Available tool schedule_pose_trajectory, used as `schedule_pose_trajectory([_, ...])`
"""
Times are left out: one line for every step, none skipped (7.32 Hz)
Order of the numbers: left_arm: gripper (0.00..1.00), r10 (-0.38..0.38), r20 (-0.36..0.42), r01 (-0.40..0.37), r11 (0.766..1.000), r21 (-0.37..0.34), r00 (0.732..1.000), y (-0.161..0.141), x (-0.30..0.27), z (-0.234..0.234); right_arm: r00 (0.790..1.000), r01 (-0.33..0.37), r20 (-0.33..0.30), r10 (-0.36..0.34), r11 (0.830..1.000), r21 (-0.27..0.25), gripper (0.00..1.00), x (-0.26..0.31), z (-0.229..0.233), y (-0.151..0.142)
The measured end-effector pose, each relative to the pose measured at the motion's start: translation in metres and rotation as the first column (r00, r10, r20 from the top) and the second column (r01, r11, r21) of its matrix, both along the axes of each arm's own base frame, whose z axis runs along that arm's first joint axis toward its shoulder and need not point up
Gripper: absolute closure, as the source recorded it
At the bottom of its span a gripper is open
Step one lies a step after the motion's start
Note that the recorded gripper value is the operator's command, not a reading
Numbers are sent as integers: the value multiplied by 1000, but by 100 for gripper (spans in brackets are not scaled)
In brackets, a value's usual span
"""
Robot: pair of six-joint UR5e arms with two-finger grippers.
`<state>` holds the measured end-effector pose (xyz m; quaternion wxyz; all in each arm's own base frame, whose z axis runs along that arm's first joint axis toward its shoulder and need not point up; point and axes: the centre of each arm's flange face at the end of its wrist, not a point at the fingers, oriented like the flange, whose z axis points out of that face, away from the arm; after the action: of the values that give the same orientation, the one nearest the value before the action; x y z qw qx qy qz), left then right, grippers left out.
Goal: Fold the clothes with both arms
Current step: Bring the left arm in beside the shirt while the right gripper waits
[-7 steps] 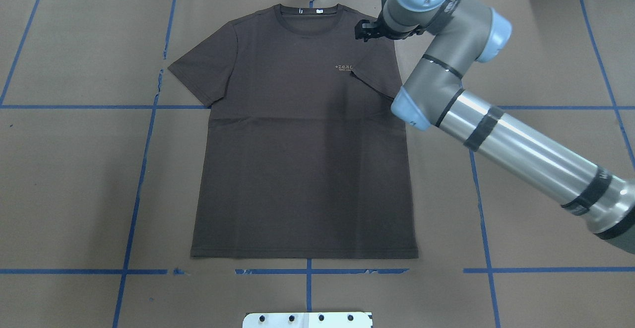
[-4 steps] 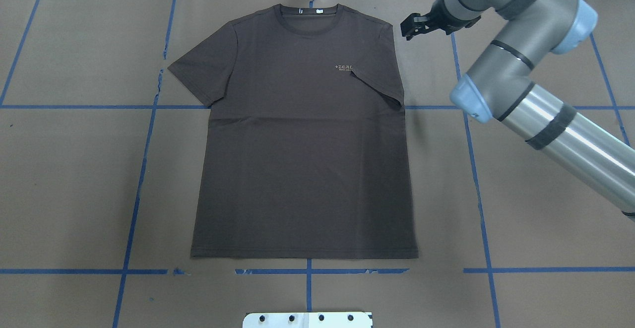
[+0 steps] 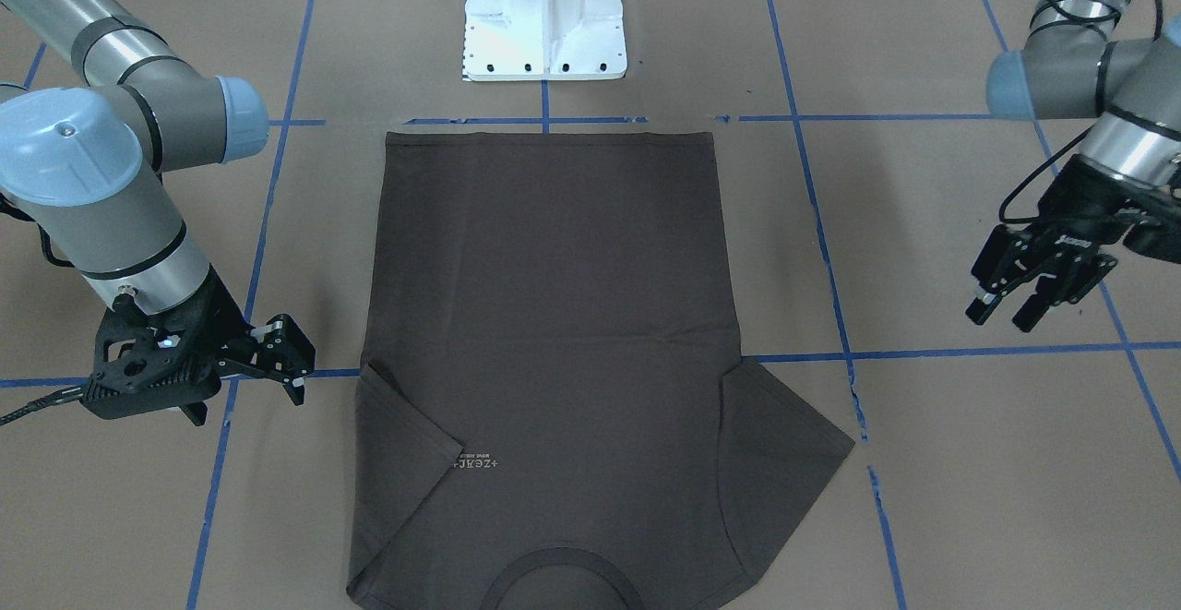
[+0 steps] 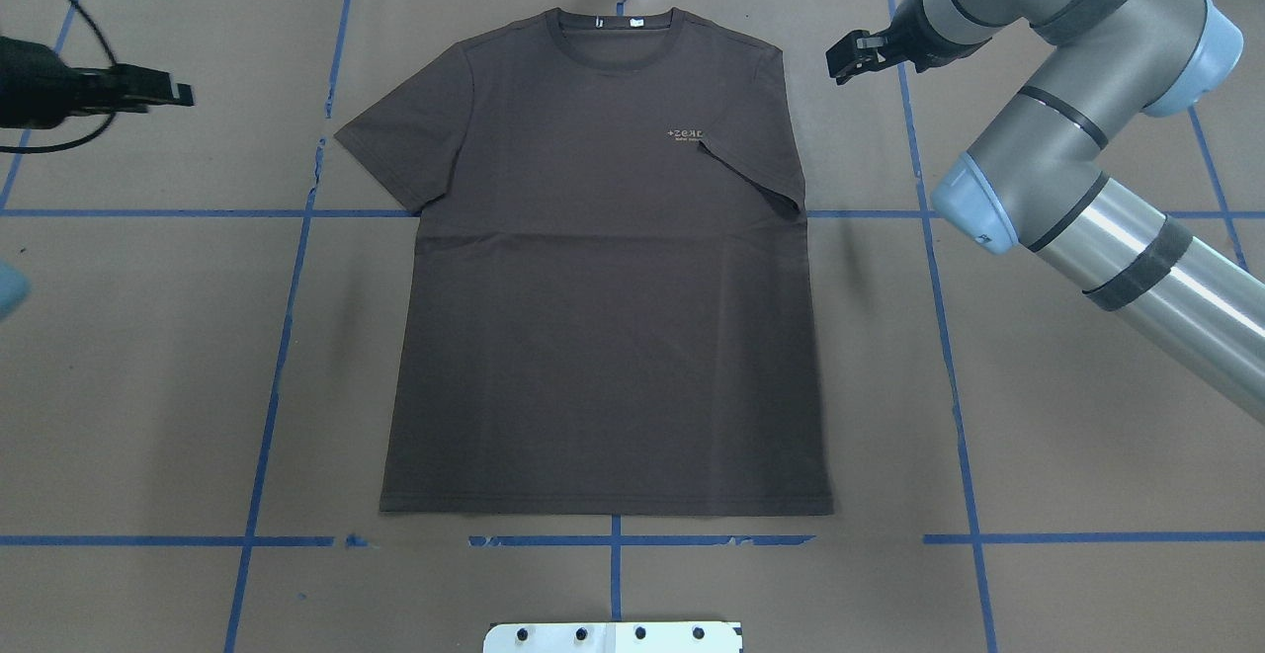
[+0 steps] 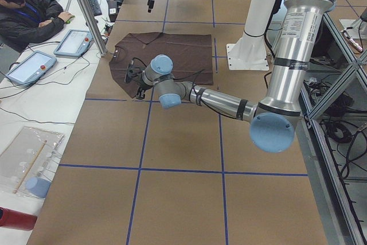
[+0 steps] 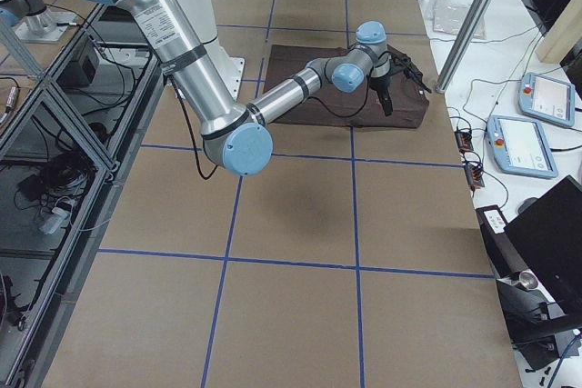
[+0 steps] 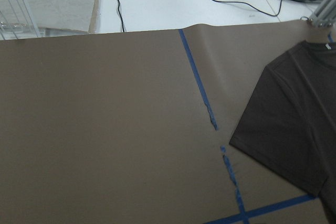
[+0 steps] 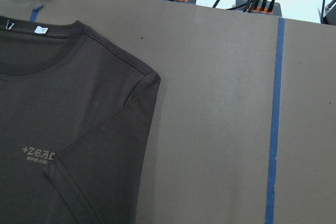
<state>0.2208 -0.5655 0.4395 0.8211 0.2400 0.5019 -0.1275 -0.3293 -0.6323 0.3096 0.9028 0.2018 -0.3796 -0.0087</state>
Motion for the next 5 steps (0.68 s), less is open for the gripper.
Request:
schedule_pose_trajectory([47, -21, -2, 21, 999, -25, 1000, -17, 46, -5, 1000, -1, -2, 1, 1000, -1, 0, 0, 1, 0])
schedule_pose_trajectory([47, -38, 11, 38, 999, -36, 999, -32, 80, -6, 1000, -1, -4, 1, 1000, -3, 0, -1, 4, 1])
schedule_pose_trajectory([48, -55, 31, 56, 998, -41, 998, -44, 105, -2, 1000, -1, -6, 1, 1000, -6, 0, -1, 7, 2])
schedule_pose_trajectory([48, -70, 48, 72, 997, -39, 996, -53, 124, 6, 1000, 0, -7, 0, 1000, -7, 0, -1, 8, 2])
schedule_pose_trajectory([48, -80, 62, 82, 996, -36, 995, -60, 140, 12, 1000, 0, -7, 0, 1000, -6, 0, -1, 9, 2])
